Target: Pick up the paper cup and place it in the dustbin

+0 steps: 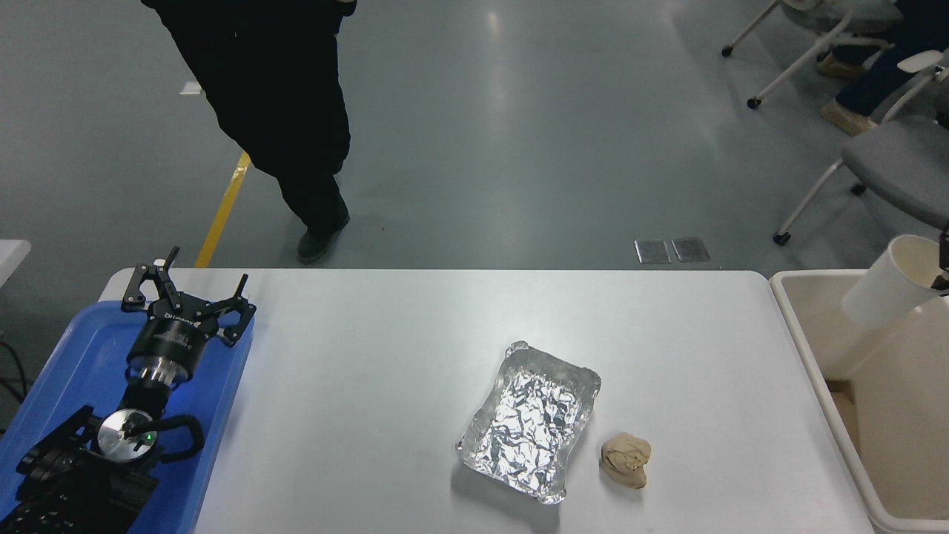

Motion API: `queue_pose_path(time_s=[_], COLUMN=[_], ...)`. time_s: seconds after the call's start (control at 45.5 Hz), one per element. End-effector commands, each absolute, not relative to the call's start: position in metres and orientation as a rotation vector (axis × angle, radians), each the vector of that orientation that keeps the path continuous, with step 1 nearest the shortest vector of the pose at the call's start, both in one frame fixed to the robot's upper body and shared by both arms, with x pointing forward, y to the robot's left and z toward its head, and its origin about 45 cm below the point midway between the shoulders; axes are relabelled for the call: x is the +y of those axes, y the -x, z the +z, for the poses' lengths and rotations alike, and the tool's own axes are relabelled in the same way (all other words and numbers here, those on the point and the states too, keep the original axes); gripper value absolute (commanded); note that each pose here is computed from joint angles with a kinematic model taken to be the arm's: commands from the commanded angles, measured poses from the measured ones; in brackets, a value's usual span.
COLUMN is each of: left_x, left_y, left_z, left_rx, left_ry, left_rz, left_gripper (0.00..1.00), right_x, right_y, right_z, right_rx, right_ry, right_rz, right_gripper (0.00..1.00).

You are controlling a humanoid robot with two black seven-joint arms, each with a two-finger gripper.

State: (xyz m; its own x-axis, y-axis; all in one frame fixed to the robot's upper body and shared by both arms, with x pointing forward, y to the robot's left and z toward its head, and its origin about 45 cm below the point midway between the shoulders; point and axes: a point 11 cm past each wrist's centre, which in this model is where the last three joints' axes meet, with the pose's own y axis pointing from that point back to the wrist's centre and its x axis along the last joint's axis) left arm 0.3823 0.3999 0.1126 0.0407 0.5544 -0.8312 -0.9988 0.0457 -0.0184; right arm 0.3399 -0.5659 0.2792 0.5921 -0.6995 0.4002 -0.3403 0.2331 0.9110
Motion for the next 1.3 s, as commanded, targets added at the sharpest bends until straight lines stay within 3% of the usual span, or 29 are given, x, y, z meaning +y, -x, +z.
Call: queue_pose_path(time_s=[0.0,0.462,0.945,0.967,1.033,1.077,1.165,1.275], left_x=[0.4,0.4,0.4,0.399,0.399,0.3988,0.3987,0.3992], left_y=[-0.3822,-0.3822,-0.3822,-0.3825,-0.3825,-0.3831,-0.3831,-0.383], left_z=[0.1126,0.1126,0.1126,0.1126,0.1126,0.1132,0.1131,0.1133], left_rx=[0.764,0.764,0.764,0.765,0.765,0.764,0.765,0.764], left_ry=[0.756,0.756,0.756,0.757,0.757,0.758,0.756,0.754], left_rz=[1.382,1.382,1.382,1.38,1.38,1.379,1.378,1.379], left_gripper=[0.99,0.99,0.99,0.99,0.99,0.99,0.99,0.99], right_x=[-0.614,-0.623,-0.622,-0.622,-0.624,-0.625,-0.624,-0.623], right_y=[-0.314,-0.302,-0.301,-0.301,-0.303,-0.304,-0.307,-0.307], right_z=[0.233,0.161,0.15,0.15,0.153,0.156,0.156,0.154], right_rx=[-1.101,-1.175,-1.207,-1.209,-1.226,-1.243,-1.261,-1.265], right_ry=[-1.21,-1.007,-0.961,-0.959,-0.943,-0.927,-0.908,-0.908], right_rz=[-0.321,-0.188,-0.143,-0.141,-0.12,-0.099,-0.07,-0.067], right_gripper=[0.0,0.0,0.0,0.07,0.44,0.58,0.71,0.76])
